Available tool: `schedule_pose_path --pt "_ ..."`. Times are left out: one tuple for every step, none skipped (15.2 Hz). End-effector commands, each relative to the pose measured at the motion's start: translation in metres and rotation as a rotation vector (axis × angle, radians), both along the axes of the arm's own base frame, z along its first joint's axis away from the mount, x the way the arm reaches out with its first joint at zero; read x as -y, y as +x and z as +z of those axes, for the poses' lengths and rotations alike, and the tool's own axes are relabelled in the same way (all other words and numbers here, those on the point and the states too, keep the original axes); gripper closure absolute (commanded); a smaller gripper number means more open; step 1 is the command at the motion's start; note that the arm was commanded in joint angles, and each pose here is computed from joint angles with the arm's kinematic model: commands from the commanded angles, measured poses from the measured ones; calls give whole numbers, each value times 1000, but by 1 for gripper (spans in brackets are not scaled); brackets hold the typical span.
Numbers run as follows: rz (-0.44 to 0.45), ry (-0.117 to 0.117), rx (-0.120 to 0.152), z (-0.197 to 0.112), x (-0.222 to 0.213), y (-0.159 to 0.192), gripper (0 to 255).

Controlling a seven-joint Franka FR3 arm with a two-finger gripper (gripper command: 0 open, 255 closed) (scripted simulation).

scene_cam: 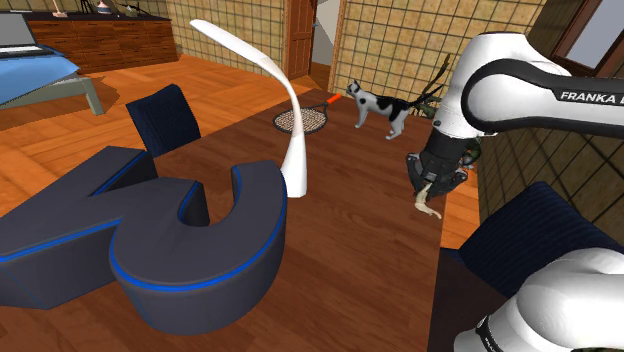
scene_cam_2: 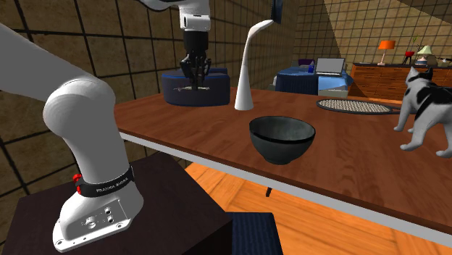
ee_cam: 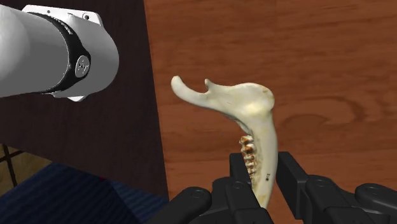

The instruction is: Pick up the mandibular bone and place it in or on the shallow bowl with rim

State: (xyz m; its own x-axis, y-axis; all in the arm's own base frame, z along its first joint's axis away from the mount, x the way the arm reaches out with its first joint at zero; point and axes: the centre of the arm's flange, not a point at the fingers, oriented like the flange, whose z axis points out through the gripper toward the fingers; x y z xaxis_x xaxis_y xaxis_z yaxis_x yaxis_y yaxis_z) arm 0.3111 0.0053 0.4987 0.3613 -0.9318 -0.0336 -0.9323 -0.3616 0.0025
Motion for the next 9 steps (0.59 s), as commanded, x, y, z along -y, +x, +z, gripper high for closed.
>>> schedule_pose_path --pt "1 -1 0 -1 24 11 255" --pt "1 -1 0 -1 36 16 255" --pt "1 -1 0 -1 49 20 255" --pt "1 -1 0 -1 61 24 255" --pt "1 -1 0 -1 74 29 255" --pt "1 -1 0 -1 86 33 255" --pt "1 -1 0 0 99 37 255" --pt "1 -1 0 0 111 42 255" --pt "1 -1 0 0 124 46 255"
